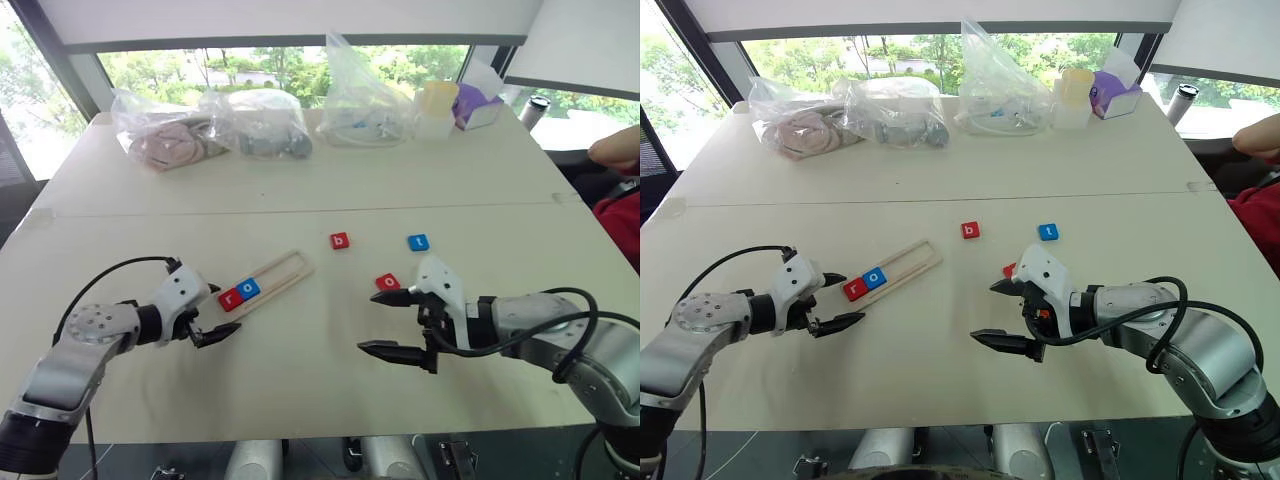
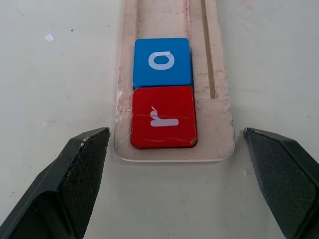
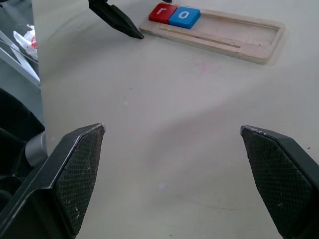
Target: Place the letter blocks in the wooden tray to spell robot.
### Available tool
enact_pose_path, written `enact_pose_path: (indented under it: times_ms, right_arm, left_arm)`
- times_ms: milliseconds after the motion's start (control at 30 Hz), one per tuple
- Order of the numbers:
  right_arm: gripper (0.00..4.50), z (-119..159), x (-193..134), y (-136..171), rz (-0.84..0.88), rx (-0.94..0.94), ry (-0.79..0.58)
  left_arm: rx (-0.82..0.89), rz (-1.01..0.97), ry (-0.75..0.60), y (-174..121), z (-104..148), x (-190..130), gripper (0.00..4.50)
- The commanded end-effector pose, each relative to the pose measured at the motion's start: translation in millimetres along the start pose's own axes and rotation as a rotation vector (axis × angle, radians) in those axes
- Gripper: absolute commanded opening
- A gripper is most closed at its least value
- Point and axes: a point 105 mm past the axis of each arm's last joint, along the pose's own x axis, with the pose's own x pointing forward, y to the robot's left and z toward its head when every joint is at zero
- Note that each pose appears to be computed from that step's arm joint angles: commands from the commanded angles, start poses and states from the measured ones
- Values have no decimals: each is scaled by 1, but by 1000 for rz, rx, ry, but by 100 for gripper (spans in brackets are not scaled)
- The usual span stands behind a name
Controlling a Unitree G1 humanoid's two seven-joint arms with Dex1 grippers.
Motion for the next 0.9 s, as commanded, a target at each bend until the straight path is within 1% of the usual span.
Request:
enact_pose_path:
  times_ms: [33,67,100,133,233,333,433,500,567,633,833,900]
  right_arm:
    - [450,5,1,1,-5,-25,-15]
    - [450,5,0,0,-8,-24,-15]
    - [450,5,-1,0,-13,-21,-14]
    - [450,4,-1,-1,-18,-18,-14]
    - [450,1,-5,-4,-45,-8,-6]
    - [450,-1,-8,-7,-66,1,-3]
    - [450,-4,-11,-11,-89,12,1]
    - [450,-7,-11,-13,-109,20,3]
    - [450,-9,-11,-13,-119,31,-2]
    - [450,-10,-9,-11,-123,39,-10]
    - [450,-11,-7,-8,-135,54,-23]
    - [450,-11,-6,-7,-138,57,-25]
  left_arm:
    - [-29,-37,48,-9,-16,8,373]
    - [-28,-38,49,-8,-16,8,336]
    - [-21,-41,51,-7,-15,7,316]
    - [-8,-40,43,-5,-13,6,316]
    - [91,-42,-33,6,11,3,316]
    - [206,-96,-18,9,22,1,316]
    - [297,-203,-9,11,31,2,316]
    - [304,-288,-35,8,39,5,316]
    - [330,-358,-24,8,42,9,316]
    - [361,-387,-14,11,43,15,316]
    - [399,-422,-36,17,48,31,316]
    - [410,-432,-29,17,46,35,316]
